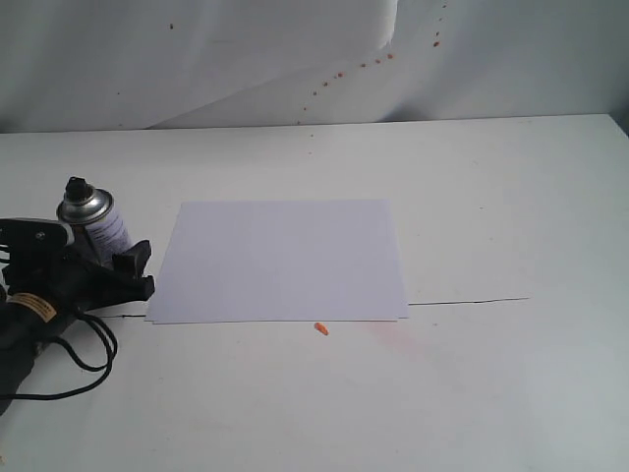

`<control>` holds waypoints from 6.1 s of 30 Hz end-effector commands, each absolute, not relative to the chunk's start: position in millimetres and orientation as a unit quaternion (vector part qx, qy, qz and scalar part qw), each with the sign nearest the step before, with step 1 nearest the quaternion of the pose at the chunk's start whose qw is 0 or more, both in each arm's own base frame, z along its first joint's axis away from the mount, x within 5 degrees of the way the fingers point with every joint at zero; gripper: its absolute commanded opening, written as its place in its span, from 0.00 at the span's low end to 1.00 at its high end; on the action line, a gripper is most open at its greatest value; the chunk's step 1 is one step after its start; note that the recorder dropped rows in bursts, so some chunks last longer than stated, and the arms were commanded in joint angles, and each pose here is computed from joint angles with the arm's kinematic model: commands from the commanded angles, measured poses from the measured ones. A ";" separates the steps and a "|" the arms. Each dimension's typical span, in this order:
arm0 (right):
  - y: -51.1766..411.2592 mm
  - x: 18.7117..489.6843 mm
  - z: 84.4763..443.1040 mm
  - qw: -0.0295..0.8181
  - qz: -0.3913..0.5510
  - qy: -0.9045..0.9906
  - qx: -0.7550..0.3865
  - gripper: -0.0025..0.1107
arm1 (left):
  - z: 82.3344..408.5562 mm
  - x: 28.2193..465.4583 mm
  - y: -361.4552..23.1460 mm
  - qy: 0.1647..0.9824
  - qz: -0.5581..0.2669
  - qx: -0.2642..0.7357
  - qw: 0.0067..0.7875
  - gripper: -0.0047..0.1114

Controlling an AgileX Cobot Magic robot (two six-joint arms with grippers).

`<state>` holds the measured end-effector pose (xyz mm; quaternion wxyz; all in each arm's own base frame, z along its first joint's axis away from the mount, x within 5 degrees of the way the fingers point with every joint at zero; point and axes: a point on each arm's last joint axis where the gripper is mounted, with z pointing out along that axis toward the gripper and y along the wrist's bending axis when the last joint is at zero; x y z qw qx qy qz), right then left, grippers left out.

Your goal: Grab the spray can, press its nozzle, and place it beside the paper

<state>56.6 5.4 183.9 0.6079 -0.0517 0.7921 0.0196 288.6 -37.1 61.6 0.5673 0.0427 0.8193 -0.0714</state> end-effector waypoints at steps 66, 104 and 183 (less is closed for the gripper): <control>5.7 56.3 183.4 0.610 0.022 0.790 -0.053 0.02 | 187.4 338.1 -136.6 0.775 0.240 0.360 0.461 0.04; 5.7 56.3 183.4 0.610 0.022 0.790 -0.053 0.02 | 151.1 341.1 -177.0 0.782 0.317 0.390 0.369 0.04; 94.5 356.9 227.7 0.268 0.281 0.922 0.002 0.02 | 151.5 341.5 -177.6 0.778 0.318 0.395 0.371 0.04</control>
